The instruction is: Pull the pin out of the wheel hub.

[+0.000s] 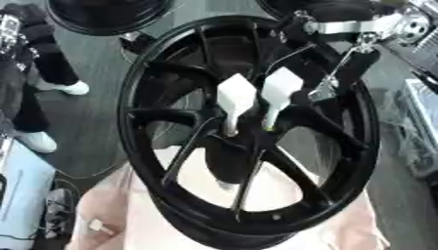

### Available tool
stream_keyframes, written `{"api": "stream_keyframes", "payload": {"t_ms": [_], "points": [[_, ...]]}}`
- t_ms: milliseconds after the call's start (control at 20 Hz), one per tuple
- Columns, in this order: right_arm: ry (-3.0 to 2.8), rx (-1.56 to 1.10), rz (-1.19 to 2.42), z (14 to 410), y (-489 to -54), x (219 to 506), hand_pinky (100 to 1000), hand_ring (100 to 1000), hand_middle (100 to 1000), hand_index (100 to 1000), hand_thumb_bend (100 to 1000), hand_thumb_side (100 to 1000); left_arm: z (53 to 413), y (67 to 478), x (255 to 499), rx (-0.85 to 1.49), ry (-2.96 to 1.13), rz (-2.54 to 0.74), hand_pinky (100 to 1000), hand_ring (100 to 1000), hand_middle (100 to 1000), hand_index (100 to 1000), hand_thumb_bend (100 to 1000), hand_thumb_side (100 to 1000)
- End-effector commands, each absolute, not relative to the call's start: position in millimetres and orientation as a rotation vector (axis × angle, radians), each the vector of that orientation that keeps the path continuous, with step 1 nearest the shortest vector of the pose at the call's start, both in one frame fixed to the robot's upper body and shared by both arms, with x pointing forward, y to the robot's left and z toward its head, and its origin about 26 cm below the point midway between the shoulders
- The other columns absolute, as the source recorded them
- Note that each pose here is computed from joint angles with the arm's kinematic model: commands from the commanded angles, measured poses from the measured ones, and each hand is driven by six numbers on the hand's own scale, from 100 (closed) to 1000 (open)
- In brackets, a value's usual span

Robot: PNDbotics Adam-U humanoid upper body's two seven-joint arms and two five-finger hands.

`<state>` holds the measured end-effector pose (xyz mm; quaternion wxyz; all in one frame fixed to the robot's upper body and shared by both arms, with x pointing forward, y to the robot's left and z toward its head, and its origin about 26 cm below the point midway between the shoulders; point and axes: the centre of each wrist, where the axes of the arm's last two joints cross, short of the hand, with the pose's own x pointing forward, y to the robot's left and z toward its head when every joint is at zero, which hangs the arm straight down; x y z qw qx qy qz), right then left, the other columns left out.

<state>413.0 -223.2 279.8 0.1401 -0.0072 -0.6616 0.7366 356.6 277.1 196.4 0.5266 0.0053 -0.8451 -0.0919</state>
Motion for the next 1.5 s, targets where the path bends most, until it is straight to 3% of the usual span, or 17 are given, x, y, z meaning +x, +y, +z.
{"api": "stream_keyframes", "payload": {"t_ms": [50, 300, 1500], "points": [[-1.760, 0.042, 2.614, 290, -228, 412, 859, 678, 612, 760, 404, 100, 207, 280, 356, 0.028, -2.047, -0.245, 736, 797, 767, 784, 100, 660], [-1.752, 0.048, 2.607, 288, -227, 412, 850, 658, 566, 729, 402, 100, 208, 279, 357, 0.024, -2.047, -0.246, 736, 796, 766, 783, 100, 659], [-1.676, 0.045, 2.546, 271, -230, 417, 827, 608, 510, 690, 397, 100, 208, 276, 357, 0.007, -2.041, -0.260, 738, 798, 766, 773, 100, 662]]}}
